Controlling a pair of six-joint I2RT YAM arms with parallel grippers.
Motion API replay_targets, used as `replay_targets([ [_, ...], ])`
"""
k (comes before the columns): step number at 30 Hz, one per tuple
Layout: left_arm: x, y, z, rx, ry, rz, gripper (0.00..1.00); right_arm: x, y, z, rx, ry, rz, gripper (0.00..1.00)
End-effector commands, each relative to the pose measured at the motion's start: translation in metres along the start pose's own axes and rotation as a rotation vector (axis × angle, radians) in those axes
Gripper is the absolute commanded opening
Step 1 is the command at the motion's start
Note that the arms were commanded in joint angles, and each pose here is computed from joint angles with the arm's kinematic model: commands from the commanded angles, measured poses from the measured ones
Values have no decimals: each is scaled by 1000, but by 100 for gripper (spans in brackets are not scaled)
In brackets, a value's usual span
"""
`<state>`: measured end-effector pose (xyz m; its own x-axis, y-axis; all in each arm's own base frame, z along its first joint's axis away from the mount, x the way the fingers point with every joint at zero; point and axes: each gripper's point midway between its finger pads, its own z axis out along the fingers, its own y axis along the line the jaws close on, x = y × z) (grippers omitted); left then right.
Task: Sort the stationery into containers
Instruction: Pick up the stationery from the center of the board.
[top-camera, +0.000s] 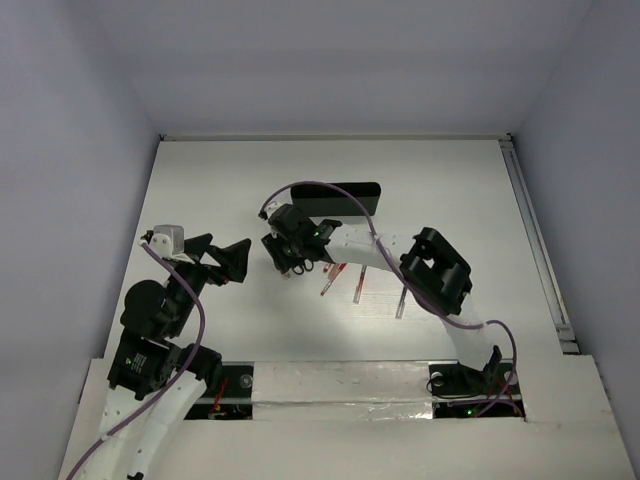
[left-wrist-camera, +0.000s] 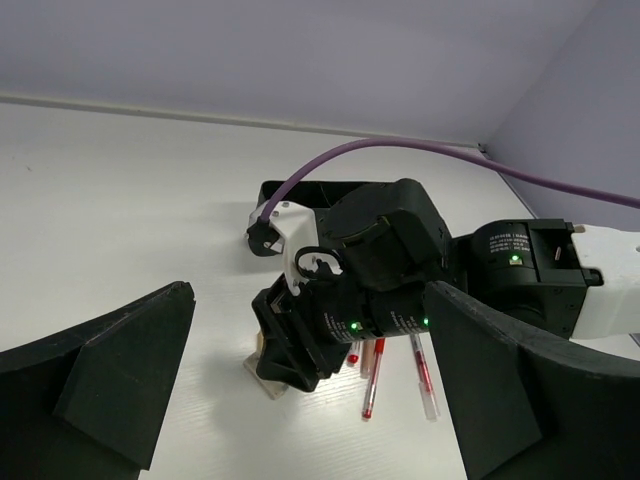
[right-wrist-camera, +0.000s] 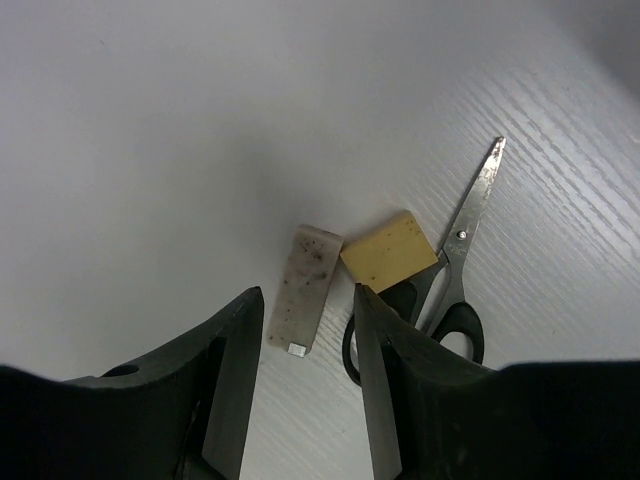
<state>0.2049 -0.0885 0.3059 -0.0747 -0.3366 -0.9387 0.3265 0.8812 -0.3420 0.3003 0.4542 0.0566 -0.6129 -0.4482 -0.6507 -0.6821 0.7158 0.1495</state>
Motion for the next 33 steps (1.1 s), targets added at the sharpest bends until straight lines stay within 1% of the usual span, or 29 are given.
replay_targets([
  [1, -19, -6, -4, 20, -62, -8, 99, -10, 4, -1, 3, -12, 1, 47],
  [3, -19, -7, -3, 21, -62, -9, 99, -4, 8, 0, -3, 1, -3, 44],
  [8, -20, -8, -4, 27, -64, -8, 99, -1, 15, -1, -11, 3, -6, 43],
  [21, -20, -9, -5, 34, -67, -8, 99, 11, 22, 11, -6, 42, -11, 44],
  [28, -20, -10, -5, 40, -68, -7, 99, 8, 17, 10, 44, 23, -22, 44],
  [33, -20, -10, -5, 43, -68, -4, 99, -5, 15, -3, 62, -22, -18, 43],
])
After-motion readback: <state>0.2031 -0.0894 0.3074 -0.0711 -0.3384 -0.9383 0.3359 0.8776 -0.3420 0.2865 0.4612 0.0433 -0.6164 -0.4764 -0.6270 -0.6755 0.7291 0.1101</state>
